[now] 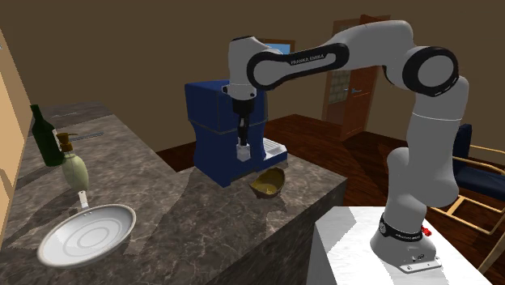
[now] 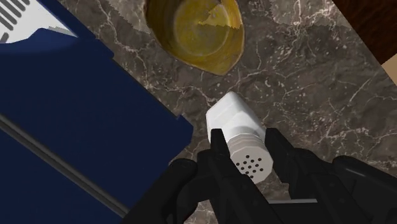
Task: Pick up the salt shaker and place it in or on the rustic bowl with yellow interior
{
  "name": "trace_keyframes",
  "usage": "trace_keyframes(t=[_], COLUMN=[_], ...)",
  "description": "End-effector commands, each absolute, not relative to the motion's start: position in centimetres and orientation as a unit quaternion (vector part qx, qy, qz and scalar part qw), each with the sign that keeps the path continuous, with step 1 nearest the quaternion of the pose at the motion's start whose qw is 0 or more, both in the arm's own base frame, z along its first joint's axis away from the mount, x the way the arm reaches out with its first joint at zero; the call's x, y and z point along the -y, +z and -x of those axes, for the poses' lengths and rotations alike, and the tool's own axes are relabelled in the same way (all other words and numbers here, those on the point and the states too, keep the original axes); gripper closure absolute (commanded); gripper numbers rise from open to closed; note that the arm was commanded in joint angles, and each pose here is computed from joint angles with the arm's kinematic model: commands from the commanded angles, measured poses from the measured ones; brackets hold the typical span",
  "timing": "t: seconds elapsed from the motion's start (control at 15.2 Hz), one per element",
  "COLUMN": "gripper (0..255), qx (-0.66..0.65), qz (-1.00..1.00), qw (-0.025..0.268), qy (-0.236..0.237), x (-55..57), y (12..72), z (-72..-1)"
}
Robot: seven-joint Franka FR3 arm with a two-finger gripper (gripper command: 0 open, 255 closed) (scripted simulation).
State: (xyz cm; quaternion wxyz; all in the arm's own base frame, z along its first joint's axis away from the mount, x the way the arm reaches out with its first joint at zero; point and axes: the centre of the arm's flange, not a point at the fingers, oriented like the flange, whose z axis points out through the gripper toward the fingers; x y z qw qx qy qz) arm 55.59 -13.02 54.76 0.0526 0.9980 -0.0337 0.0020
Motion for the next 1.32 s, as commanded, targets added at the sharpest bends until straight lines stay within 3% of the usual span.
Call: trace_keyframes(t=[0.0, 0.4, 1.25], gripper=[255, 255, 255], qx=[0.033, 0.033, 0.033], qz=[-0.998, -0.998, -0.998], qw=[0.052, 0.052, 0.052], qy=[0.002, 0.002, 0.002], x=[14.1, 17.1, 17.1], y=[55.4, 57.4, 50.5], z=[-53.2, -45.7, -45.7])
